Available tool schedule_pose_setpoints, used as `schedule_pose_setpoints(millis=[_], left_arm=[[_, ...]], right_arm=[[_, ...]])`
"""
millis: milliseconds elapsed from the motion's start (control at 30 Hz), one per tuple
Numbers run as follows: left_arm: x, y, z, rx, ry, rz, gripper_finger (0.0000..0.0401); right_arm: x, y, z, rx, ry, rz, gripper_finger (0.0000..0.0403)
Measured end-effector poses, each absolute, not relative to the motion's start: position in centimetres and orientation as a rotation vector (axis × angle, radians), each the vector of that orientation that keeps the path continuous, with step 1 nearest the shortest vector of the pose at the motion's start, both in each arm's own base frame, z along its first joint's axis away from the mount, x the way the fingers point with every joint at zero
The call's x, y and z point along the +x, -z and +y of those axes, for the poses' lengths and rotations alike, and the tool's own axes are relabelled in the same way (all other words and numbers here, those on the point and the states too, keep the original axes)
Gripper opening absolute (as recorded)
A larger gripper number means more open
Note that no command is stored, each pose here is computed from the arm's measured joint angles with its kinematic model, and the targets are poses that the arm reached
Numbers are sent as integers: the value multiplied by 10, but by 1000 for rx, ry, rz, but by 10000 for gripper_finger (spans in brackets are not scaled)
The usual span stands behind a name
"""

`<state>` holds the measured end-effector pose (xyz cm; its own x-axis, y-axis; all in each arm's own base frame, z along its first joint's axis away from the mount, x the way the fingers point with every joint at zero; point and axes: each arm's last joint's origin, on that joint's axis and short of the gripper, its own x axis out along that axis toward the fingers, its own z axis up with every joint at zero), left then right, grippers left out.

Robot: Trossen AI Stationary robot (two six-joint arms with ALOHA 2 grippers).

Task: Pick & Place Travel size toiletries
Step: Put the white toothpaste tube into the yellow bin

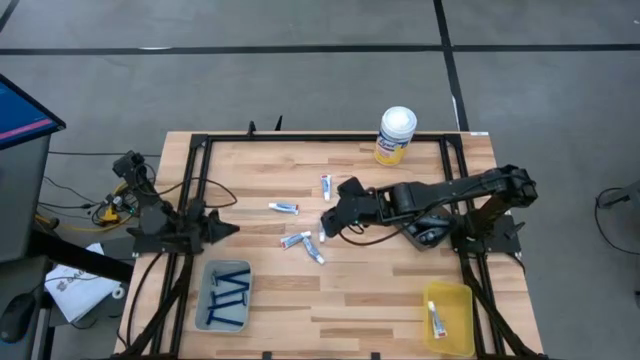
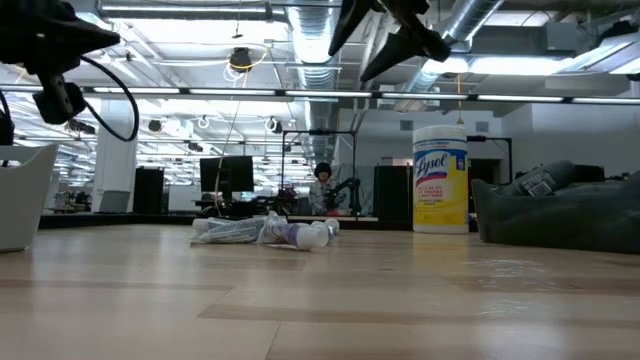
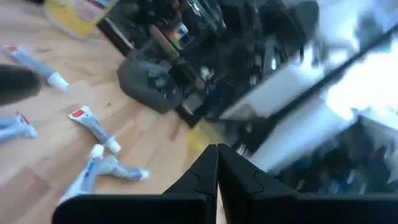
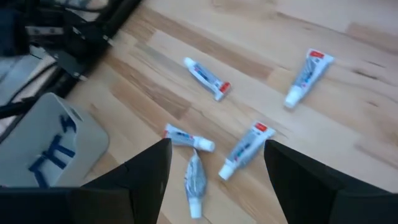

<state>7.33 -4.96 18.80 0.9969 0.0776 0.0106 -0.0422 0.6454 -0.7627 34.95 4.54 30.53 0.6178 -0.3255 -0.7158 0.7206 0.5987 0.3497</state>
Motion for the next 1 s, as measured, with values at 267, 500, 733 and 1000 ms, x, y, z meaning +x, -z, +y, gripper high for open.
schedule_pose_setpoints(millis=[267, 500, 733, 1000], left_arm=[[73, -192, -50, -975, -55, -77, 1], [73, -192, -50, -975, -54, -77, 1], [74, -192, -51, -973, -48, -72, 1], [75, -191, -52, -966, -51, -67, 1]], right_arm=[[348, -296, 40, 776, 755, 681, 248], [368, -253, 28, 767, 814, 831, 248], [396, -214, 20, 832, 817, 837, 248], [414, -170, 3, 845, 863, 872, 248]])
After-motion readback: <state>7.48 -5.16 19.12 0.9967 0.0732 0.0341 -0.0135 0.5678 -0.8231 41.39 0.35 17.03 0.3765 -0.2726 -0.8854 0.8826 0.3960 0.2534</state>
